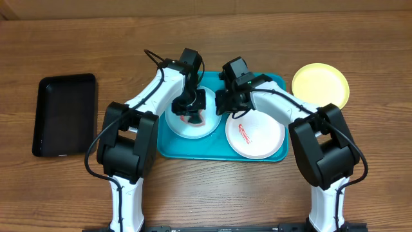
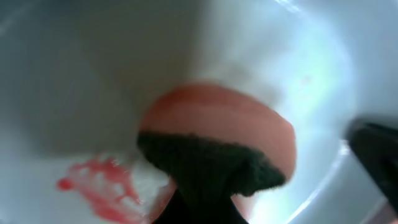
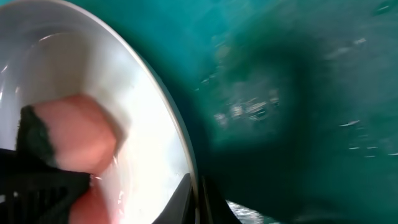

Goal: Clean dirty plates on tray and stack at the side

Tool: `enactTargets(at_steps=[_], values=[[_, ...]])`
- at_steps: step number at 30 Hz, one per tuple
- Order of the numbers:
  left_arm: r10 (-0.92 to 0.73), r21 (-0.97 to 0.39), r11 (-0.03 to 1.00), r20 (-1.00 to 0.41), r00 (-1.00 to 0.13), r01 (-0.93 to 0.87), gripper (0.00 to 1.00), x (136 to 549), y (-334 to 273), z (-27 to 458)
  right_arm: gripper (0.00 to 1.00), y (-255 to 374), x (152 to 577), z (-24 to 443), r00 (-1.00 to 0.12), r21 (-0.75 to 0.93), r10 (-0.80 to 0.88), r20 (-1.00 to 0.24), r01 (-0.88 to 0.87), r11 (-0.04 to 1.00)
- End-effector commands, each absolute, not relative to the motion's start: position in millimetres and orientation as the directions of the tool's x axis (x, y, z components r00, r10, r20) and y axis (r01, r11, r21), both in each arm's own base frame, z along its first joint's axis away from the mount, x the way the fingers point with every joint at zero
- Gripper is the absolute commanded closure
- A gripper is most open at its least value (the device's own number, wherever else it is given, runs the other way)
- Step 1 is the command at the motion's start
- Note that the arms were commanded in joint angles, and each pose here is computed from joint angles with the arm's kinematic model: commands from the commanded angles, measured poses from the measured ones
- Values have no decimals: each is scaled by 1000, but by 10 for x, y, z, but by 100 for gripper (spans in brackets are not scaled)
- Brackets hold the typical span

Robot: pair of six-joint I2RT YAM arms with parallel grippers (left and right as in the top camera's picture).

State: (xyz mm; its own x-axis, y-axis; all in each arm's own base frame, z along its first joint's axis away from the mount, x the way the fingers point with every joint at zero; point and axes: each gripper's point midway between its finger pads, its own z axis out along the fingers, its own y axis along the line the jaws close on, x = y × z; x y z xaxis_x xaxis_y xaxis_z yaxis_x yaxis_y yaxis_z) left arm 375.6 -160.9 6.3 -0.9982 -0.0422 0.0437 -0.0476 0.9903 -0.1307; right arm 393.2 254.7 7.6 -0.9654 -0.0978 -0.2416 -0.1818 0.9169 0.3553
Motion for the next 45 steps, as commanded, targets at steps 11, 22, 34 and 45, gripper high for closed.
enactTargets(at_steps=[11, 22, 34, 45], values=[[-171, 104, 980, -4, -985, -171, 96, 4000, -958, 4, 96, 2443, 3933, 12, -968, 309, -88, -236, -161, 937], [-33, -276, 959, 100, -994, -60, 96, 3849, -1976, -148, 96, 2440, 3927, 10, -968, 309, -88, -234, -160, 938], [-89, 97, 992, 68, -994, -83, 96, 3913, -1100, 177, 96, 2433, 3942, 15, -967, 303, -87, -240, -159, 940], [-431, 136, 870, -260, -864, -475, 96, 4120, -150, 1434, 96, 2333, 4250, 792, -890, 157, -107, -443, -195, 968]])
